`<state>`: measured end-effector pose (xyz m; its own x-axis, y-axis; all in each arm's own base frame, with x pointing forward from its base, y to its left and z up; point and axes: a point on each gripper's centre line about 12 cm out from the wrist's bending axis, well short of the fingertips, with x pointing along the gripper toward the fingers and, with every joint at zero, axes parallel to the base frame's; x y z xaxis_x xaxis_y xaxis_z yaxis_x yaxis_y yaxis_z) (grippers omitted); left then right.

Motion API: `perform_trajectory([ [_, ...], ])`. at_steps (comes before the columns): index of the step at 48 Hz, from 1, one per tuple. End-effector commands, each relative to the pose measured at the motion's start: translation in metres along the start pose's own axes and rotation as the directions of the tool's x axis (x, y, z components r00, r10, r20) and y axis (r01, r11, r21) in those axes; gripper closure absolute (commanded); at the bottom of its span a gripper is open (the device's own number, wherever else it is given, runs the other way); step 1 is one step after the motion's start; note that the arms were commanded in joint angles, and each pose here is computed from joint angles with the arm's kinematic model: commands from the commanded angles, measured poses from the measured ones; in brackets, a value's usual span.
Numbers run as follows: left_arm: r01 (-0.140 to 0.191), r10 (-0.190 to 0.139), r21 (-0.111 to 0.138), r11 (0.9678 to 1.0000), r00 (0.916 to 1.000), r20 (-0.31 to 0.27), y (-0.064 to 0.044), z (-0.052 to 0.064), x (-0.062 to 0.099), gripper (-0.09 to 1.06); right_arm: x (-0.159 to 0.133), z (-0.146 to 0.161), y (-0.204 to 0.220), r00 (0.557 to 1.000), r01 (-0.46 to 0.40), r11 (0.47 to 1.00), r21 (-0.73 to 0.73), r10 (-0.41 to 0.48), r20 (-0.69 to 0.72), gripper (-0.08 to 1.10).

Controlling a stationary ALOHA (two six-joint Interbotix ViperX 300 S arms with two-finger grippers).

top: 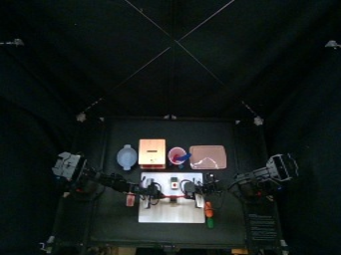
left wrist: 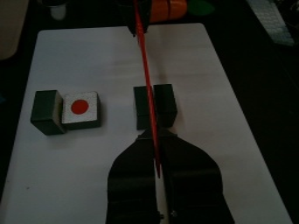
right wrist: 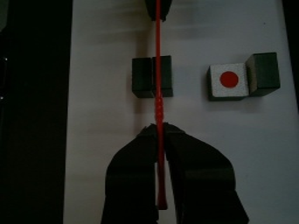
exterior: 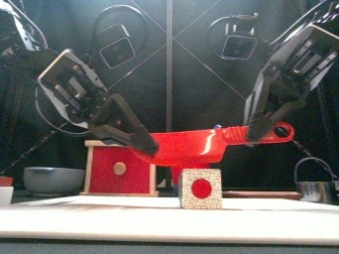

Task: Cut the sushi into 4 pieces with the knife
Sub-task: Cut the sushi into 4 pieces

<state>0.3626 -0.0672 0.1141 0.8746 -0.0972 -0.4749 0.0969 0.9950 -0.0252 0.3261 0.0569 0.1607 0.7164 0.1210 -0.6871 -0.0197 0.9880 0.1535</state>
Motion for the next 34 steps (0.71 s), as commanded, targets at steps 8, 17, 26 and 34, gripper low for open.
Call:
perform_trajectory([
  [8, 0.003, -0.004, 0.020, 0.9998, 0.9997, 0.024, -0.002, 0.011, 0.004, 0.73, -0.004, 0.016, 0.005, 0.999, -0.010, 1.000, 0.009, 0.010, 0.035, 0.92],
  [17, -0.006, 0.006, 0.045, 0.9990, 1.0000, -0.007, -0.001, 0.011, 0.005, 0.73, 0.001, 0.012, 0.004, 1.000, -0.005, 1.000, 0.012, 0.005, 0.010, 0.92],
  [26, -0.009, 0.011, 0.055, 0.9984, 0.9995, -0.031, -0.004, 0.011, 0.007, 0.73, 0.005, 0.010, 0.005, 1.000, -0.003, 1.000, 0.009, 0.003, -0.012, 0.92],
  [34, -0.010, 0.012, 0.053, 0.9985, 0.9991, -0.040, -0.006, 0.008, 0.008, 0.73, 0.009, 0.008, 0.005, 1.000, -0.001, 1.000, 0.008, 0.002, -0.022, 0.92],
])
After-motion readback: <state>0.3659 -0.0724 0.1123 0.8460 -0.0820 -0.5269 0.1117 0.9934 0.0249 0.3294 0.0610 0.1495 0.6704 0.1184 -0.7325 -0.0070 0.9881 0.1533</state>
